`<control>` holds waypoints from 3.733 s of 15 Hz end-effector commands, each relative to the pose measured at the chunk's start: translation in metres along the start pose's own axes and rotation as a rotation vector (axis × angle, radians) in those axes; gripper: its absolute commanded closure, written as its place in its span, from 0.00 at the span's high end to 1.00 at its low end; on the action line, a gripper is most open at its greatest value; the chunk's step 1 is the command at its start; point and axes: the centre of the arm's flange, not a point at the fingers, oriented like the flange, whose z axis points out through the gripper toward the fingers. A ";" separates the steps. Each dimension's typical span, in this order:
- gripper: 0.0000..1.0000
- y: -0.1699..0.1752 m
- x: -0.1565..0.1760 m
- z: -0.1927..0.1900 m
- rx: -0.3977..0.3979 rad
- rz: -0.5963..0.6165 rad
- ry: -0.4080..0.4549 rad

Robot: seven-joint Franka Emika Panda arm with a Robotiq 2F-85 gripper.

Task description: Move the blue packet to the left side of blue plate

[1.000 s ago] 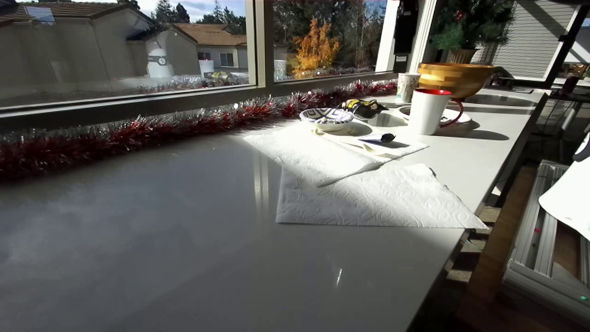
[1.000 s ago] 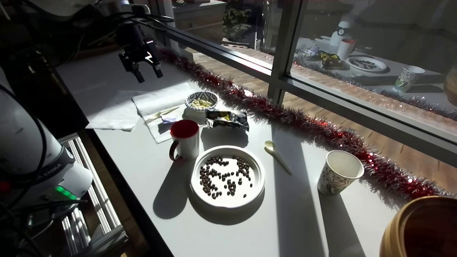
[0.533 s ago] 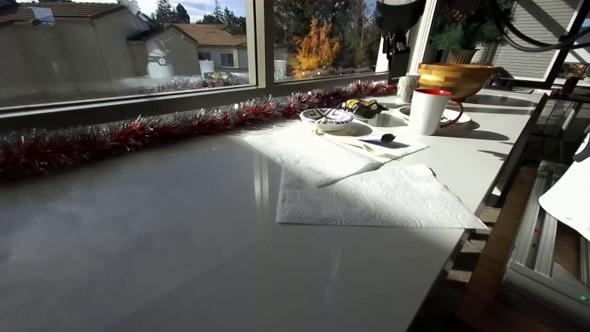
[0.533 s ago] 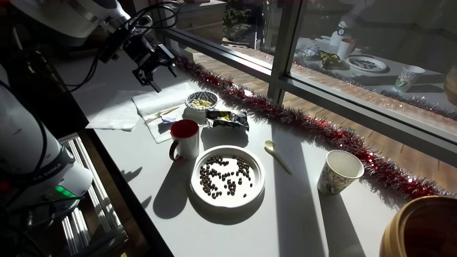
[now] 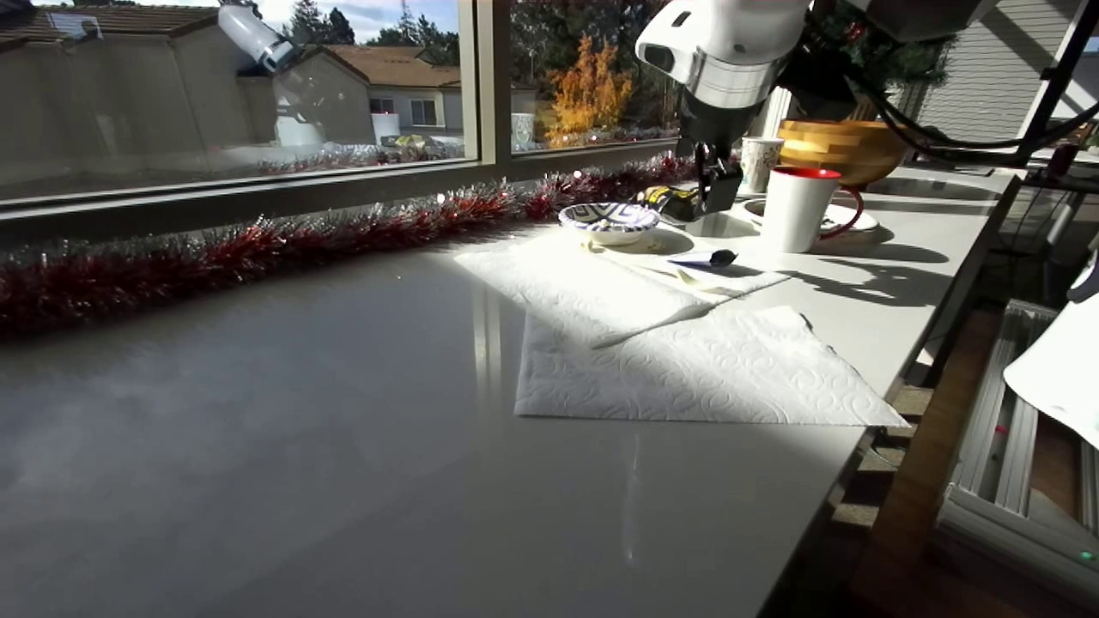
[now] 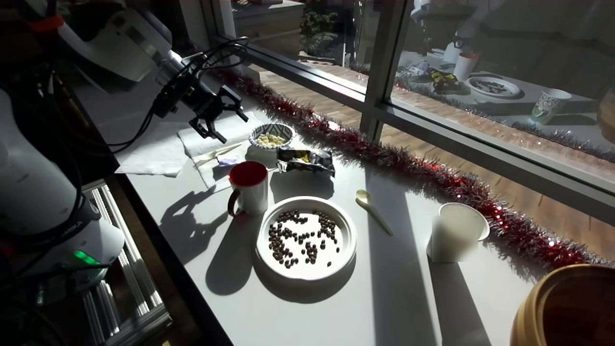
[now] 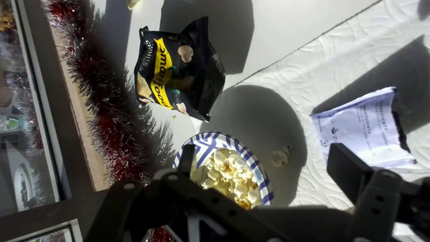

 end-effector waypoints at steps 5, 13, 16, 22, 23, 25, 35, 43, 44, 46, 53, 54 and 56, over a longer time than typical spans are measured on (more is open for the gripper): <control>1.00 -0.013 -0.007 -0.009 0.017 -0.067 -0.017; 1.00 -0.043 -0.022 -0.008 0.093 -0.209 -0.003; 1.00 -0.049 -0.027 -0.002 0.140 -0.227 -0.024; 0.93 -0.056 -0.030 0.011 0.152 -0.242 -0.040; 0.93 -0.056 -0.030 0.011 0.140 -0.240 -0.036; 0.94 -0.055 -0.030 0.008 0.129 -0.240 -0.022; 0.69 -0.054 -0.031 0.005 0.086 -0.222 -0.004; 0.38 -0.060 -0.029 0.004 0.033 -0.211 0.032; 0.33 -0.060 -0.030 0.004 0.028 -0.210 0.035; 0.25 -0.062 -0.030 0.006 0.017 -0.202 0.039; 0.00 -0.065 -0.034 0.012 0.005 -0.172 0.050; 0.00 -0.065 -0.035 0.011 0.008 -0.170 0.047; 0.00 -0.066 -0.036 0.008 0.004 -0.175 0.034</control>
